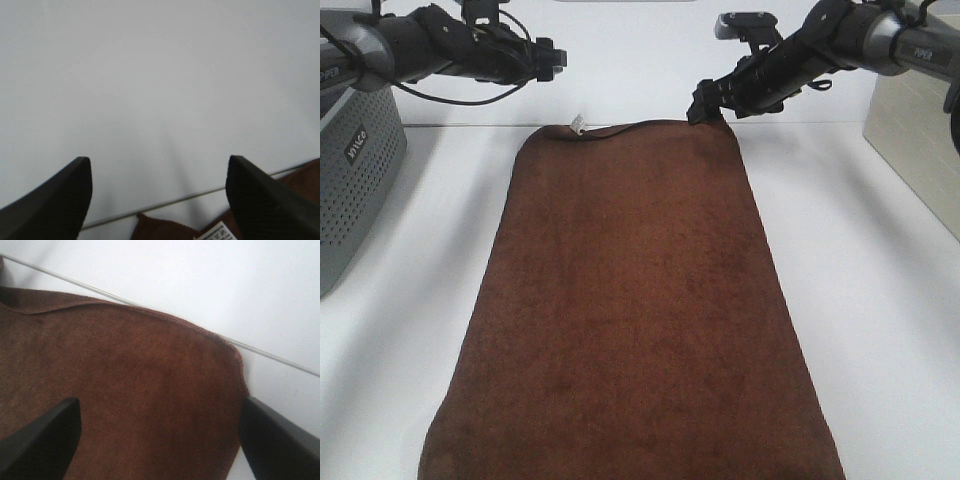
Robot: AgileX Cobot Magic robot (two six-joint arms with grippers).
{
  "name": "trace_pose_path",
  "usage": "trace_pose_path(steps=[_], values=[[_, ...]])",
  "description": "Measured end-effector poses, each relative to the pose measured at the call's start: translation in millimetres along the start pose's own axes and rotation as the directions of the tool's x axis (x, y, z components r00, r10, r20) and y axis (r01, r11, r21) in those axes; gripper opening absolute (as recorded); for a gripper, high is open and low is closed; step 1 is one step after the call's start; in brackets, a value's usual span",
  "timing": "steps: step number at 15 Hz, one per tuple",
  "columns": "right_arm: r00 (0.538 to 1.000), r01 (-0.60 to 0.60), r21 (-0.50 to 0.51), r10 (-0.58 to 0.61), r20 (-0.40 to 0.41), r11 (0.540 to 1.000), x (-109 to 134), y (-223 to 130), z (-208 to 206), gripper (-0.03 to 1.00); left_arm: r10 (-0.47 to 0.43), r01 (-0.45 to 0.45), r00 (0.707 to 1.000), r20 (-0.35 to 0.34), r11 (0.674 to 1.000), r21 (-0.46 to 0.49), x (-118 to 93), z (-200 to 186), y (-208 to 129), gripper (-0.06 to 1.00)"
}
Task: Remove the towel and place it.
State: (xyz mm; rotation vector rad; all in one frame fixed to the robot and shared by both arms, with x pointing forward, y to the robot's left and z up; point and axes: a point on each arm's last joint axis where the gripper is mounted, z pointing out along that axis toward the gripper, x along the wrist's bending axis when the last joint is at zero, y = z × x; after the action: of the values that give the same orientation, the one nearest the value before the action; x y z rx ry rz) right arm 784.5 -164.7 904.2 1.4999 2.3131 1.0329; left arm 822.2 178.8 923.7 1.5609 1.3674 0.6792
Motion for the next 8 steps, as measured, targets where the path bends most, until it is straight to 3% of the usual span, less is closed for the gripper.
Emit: trace_pose_path(steps=[2, 4, 6, 8], values=[[0.999, 0.054, 0.034, -0.053, -0.009, 0.998, 8, 12, -25, 0.82, 0.068, -0.069, 0.997, 0.025, 0.998, 0.009, -5, -7, 19, 0.69], [0.996, 0.091, 0.1, -0.088, -0.03, 0.991, 16, 17, -46, 0.82, 0.152, -0.156, 0.987, 0.05, 0.984, 0.085, -9, -14, 25, 0.69], [0.996, 0.068, 0.163, -0.058, -0.063, 0.984, 25, 21, -67, 0.82, 0.246, -0.249, 0.968, 0.039, 0.956, 0.157, -6, -15, 20, 0.69], [0.995, 0.034, 0.238, -0.011, -0.098, 0.971, 34, 22, -86, 0.82, 0.27, -0.271, 0.962, 0.029, 0.947, 0.171, -3, -9, 12, 0.69]])
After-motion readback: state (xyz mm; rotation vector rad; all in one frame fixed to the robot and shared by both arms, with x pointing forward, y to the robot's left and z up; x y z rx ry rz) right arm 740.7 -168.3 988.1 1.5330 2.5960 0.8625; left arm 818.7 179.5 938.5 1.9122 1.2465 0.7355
